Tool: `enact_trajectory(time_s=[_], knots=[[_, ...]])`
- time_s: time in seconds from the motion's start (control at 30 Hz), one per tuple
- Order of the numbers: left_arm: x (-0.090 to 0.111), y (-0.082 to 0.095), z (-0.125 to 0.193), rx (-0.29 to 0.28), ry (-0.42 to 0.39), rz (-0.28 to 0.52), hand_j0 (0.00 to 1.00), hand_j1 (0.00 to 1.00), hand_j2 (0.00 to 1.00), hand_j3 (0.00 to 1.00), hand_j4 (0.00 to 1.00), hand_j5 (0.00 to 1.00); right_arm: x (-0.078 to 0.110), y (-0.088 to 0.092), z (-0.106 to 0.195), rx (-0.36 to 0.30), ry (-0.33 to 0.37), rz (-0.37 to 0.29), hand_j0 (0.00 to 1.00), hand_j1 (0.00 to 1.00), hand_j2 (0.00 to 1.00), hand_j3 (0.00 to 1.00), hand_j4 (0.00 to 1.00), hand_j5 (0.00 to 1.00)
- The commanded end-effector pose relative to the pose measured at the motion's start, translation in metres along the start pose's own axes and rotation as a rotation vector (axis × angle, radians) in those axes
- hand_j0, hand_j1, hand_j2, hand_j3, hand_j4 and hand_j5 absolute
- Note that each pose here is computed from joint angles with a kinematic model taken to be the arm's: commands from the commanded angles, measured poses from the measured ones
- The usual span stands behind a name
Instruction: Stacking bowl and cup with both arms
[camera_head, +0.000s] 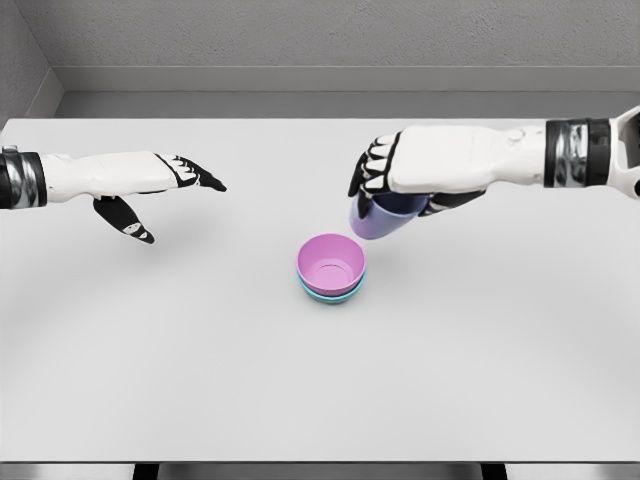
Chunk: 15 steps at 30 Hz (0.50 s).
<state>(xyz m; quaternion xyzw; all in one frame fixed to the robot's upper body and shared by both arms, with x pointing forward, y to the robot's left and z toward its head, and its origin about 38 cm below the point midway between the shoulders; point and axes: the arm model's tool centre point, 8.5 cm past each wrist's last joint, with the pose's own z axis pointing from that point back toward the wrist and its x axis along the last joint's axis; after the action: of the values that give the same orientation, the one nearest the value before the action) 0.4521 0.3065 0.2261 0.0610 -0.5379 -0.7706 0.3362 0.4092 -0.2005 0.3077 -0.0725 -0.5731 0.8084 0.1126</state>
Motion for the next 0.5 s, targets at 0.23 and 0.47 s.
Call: enact_trajectory(time_s=[0.23,0.47], knots=[[0.0,0.001,0.0,0.004,0.001,0.005,1.0,1.0,1.0,1.0,1.0,1.0,0.02,-0.005,-0.018,-0.009,-0.074,0.024,0.56,0.56,0.56,0.56,0.56,0.56],[0.0,0.001,0.0,0.004,0.001,0.005,1.0,1.0,1.0,1.0,1.0,1.0,0.028,0.001,-0.036,-0.001,-0.12,0.014,0.56,0.56,0.56,0.56,0.56,0.56]])
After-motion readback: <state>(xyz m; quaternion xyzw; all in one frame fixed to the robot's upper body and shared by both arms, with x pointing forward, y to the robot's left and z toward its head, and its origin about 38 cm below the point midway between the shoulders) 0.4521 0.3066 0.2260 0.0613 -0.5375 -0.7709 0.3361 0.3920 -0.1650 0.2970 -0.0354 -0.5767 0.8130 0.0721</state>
